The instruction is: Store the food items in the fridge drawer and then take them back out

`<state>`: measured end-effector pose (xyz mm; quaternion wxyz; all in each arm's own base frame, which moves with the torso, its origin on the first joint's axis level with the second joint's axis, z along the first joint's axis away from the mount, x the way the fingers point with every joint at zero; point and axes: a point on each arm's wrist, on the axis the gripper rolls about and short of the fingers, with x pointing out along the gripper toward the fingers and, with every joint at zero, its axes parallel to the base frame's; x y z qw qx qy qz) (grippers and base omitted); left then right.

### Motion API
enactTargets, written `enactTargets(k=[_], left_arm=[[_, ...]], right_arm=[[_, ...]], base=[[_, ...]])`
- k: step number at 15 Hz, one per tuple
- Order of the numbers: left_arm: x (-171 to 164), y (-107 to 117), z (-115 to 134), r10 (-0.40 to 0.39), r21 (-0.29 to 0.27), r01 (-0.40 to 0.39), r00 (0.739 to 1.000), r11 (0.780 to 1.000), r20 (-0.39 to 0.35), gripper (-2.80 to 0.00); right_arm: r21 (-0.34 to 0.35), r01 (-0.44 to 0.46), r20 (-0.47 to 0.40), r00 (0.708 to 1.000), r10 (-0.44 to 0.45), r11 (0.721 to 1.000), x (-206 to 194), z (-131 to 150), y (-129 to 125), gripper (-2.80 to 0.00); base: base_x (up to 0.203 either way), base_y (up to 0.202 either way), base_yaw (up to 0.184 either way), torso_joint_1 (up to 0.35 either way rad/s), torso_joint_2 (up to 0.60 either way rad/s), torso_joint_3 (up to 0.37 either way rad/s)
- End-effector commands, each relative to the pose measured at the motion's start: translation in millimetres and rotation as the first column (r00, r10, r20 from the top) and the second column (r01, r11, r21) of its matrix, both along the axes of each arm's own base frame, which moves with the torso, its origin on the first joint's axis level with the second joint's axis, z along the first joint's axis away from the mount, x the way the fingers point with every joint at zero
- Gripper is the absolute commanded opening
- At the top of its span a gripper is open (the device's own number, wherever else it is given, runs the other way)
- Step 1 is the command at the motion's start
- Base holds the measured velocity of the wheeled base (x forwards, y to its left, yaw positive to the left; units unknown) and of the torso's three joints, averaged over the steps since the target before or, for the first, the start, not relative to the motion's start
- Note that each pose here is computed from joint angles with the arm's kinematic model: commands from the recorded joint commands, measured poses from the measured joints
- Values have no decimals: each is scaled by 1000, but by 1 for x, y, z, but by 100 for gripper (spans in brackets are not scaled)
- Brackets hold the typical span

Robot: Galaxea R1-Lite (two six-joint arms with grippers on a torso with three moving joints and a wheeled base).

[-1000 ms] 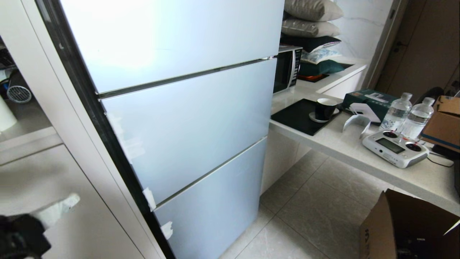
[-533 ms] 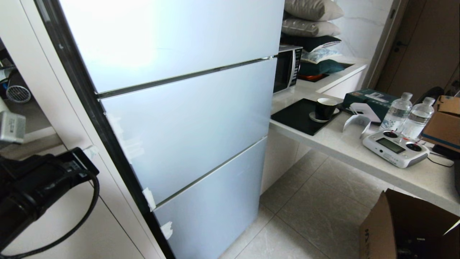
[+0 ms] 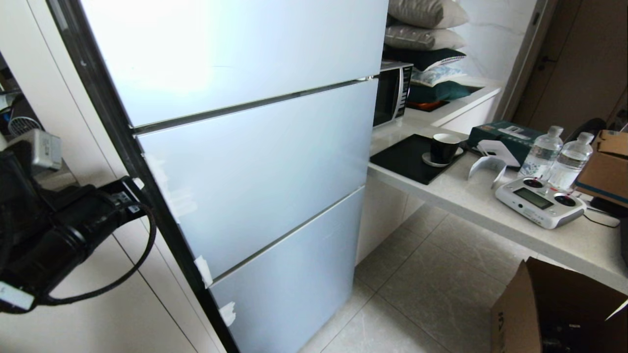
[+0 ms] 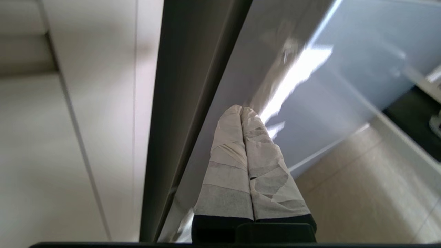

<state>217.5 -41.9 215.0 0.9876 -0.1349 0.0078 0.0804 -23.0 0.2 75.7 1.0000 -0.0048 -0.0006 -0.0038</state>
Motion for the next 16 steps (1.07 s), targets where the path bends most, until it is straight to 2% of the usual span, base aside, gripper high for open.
enactTargets(k=[1, 4, 11, 16], left_arm=[[20, -5, -10, 4, -2, -4, 1000, 1000, -6, -280], [36, -8, -14, 8, -10, -7, 999, 1000, 47, -280], [43, -7, -15, 16, -44, -14, 998, 999, 56, -280], [43, -9, -16, -37, -64, 41, 998, 997, 57, -280]], right_arm=[[0, 0, -1, 1000, 0, 1000, 0, 0, 0, -280], [0, 0, -1, 1000, 0, 1000, 0, 0, 0, -280], [0, 0, -1, 1000, 0, 1000, 0, 0, 0, -280], [0, 0, -1, 1000, 0, 1000, 0, 0, 0, -280]], base=[[0, 0, 0, 0, 0, 0], [0, 0, 0, 0, 0, 0], [0, 0, 0, 0, 0, 0], [0, 0, 0, 0, 0, 0]])
